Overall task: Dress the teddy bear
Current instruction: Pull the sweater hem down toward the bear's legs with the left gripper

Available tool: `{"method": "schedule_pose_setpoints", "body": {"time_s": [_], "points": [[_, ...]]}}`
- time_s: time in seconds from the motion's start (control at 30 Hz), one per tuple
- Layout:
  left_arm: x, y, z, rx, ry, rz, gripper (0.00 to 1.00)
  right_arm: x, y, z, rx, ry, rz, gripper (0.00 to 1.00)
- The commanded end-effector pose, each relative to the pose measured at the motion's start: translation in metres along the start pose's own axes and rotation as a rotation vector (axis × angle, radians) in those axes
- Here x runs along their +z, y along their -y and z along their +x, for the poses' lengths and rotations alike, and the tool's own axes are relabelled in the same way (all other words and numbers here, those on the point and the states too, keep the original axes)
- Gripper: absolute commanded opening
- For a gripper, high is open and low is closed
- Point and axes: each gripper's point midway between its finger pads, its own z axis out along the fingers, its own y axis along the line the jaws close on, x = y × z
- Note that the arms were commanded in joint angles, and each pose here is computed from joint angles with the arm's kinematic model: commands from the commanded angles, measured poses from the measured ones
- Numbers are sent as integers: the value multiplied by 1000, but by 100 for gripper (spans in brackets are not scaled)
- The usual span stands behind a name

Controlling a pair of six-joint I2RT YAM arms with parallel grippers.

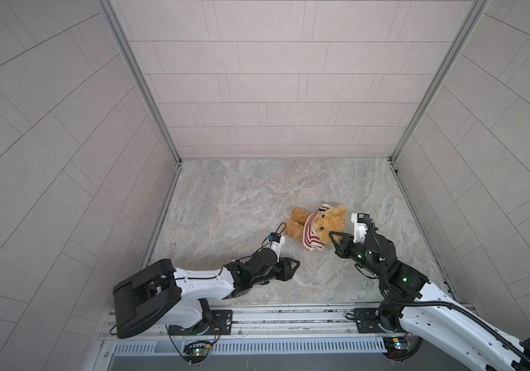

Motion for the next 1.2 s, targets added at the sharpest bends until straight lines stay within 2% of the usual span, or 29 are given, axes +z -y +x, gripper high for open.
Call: {"method": "schedule_pose_setpoints", "body": {"time_s": [0.0,0.1,0.37,0.57,0.83,0.93,1.07,1.17], "points": [[8,6,-37,-96,116,40,48,-2,-9,-11,24,48,-37,0],[18,2,-55,-137,136,67,41,-3,-10,-11,18,46,-36,0],[41,4,-82,-128,131,70,42,-6,-6,-10,14,47,-27,0],[61,13,-82,-133,87,104,39,-5,-8,-11,4,49,-24,0],[68,7,-78,-150,81,90,35,-6,-5,-11,3,51,-16,0],[68,8,-79,-154,87,98,28,-6,-5,-11,3,51,-15,0],[66,9,-79,-154,87,110,6,-8,-5,-12,-1,55,-12,0],[63,8,-77,-154,88,109,0,-10,-3,-13,-6,58,-4,0]]}}
